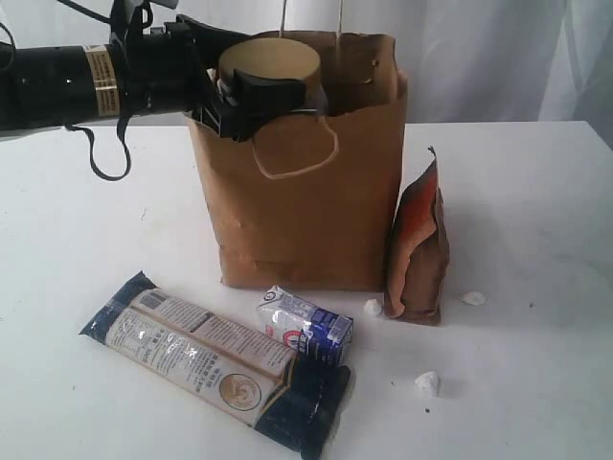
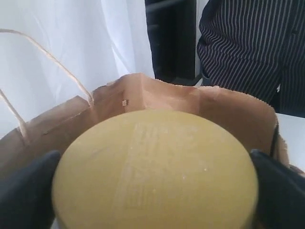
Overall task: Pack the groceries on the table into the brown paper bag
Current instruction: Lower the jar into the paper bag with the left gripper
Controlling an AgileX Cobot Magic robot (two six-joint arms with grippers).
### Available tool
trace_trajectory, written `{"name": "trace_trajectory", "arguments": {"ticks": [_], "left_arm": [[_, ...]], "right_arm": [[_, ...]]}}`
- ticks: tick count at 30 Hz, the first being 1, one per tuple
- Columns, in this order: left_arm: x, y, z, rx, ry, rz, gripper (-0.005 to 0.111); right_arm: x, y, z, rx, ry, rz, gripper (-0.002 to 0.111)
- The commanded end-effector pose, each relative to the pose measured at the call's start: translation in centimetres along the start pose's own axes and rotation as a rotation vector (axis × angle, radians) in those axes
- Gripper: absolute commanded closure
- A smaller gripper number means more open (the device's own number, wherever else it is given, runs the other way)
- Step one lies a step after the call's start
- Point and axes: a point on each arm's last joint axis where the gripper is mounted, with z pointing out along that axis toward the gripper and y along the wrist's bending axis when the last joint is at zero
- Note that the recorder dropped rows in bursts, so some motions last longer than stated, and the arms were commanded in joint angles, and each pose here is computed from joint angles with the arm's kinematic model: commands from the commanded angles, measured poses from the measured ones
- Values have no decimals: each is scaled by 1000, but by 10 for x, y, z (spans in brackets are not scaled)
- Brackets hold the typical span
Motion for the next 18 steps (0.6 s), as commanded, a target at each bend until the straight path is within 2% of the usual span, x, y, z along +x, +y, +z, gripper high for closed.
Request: {"name": "trace_trajectory", "arguments": {"ticks": [1, 5, 10, 15, 18], "left_arm": [[-8, 0, -2, 2, -24, 2, 2], [-4, 0, -2, 3, 17, -20, 2], [1, -1, -2, 20, 76, 24, 1], [-1, -3, -2, 37, 52, 82, 1], [-6, -4, -2, 43, 1, 49, 1]], "right_arm": [[1, 0, 0, -1, -4, 1, 108], [1, 0, 0, -1, -4, 1, 108], [1, 0, 0, -1, -4, 1, 108], [1, 0, 0, -1, -4, 1, 108], [1, 0, 0, -1, -4, 1, 108]]}}
